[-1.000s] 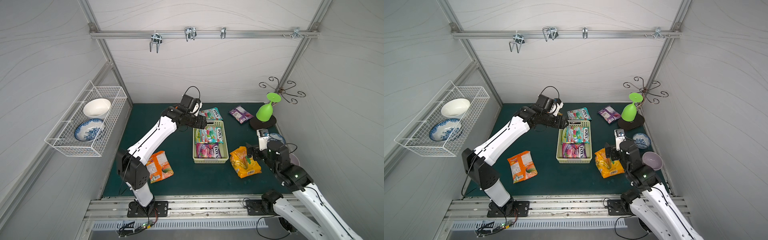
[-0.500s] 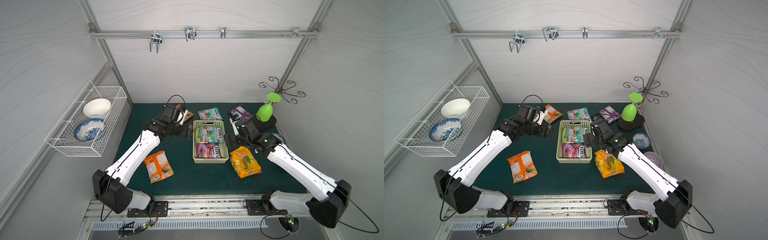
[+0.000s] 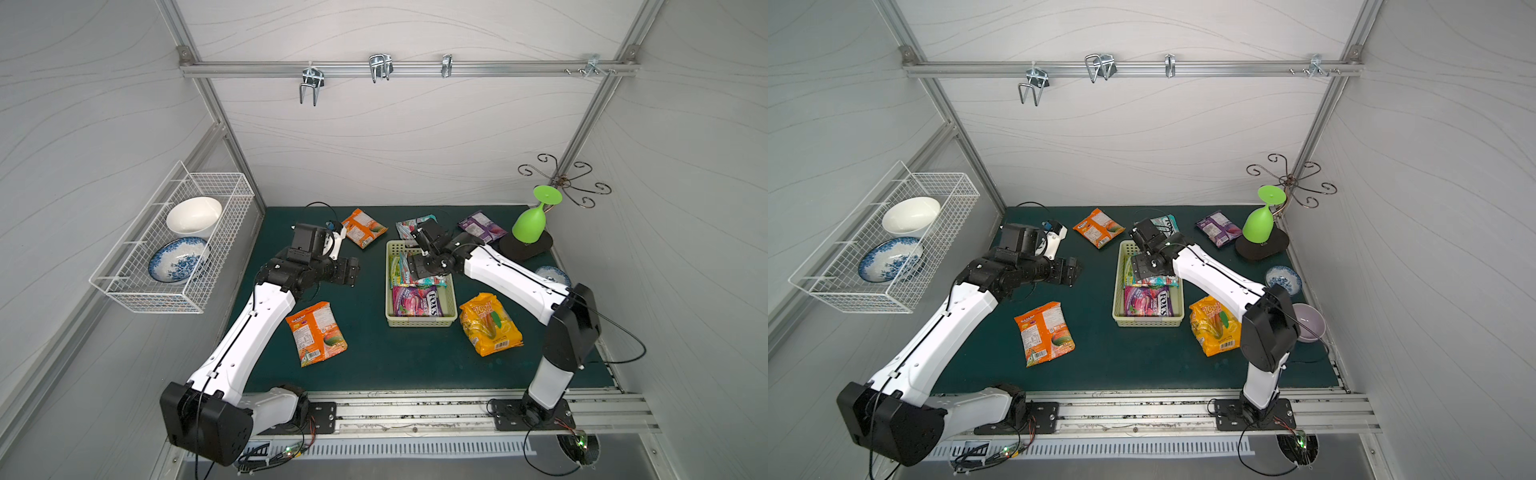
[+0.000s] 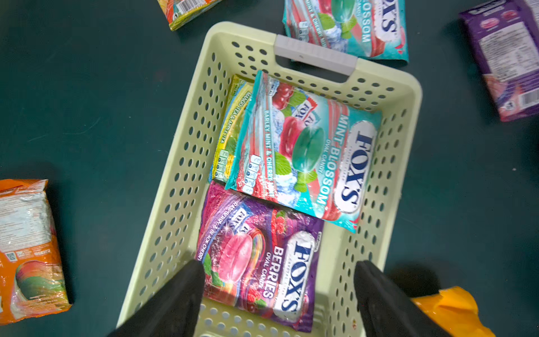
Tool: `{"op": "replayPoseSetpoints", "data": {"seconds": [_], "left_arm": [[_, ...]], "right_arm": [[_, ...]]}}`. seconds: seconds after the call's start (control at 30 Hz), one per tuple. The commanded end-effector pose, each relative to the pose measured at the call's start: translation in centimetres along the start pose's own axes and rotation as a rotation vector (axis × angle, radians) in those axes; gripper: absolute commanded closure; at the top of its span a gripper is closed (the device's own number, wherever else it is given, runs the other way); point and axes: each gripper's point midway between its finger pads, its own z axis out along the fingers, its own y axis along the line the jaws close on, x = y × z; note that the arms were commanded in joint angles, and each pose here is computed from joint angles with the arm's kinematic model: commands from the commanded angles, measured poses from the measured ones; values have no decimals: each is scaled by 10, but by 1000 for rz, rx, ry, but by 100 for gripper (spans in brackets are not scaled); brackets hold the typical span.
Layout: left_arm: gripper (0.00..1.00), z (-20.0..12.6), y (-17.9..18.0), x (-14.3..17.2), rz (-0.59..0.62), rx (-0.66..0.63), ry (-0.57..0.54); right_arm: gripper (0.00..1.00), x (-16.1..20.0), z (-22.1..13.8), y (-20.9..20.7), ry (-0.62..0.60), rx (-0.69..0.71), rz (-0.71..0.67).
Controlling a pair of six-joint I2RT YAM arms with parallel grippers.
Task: Put the candies in the basket
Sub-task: Place the candy in the basket.
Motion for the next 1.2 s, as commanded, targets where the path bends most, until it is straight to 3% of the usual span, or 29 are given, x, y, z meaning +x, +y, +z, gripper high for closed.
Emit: {"op": "replayPoseSetpoints", "data": {"seconds": [0.0,0.4,0.97,1.17], "left_arm": [[8,-14,4,-22,10,-1,-95],[9,-10,10,-24,-3,-26,-112],[9,-14,7,-31,-17,-12,-110],[9,-10,9,-30,-21,-20,-107]], "right_arm": [[23,7,13,15,74,18,11],[66,-5,75,35,116,73,24],[79,-12,132,31,134,119,25],[78,-9,145,18,146,161,36]]}}
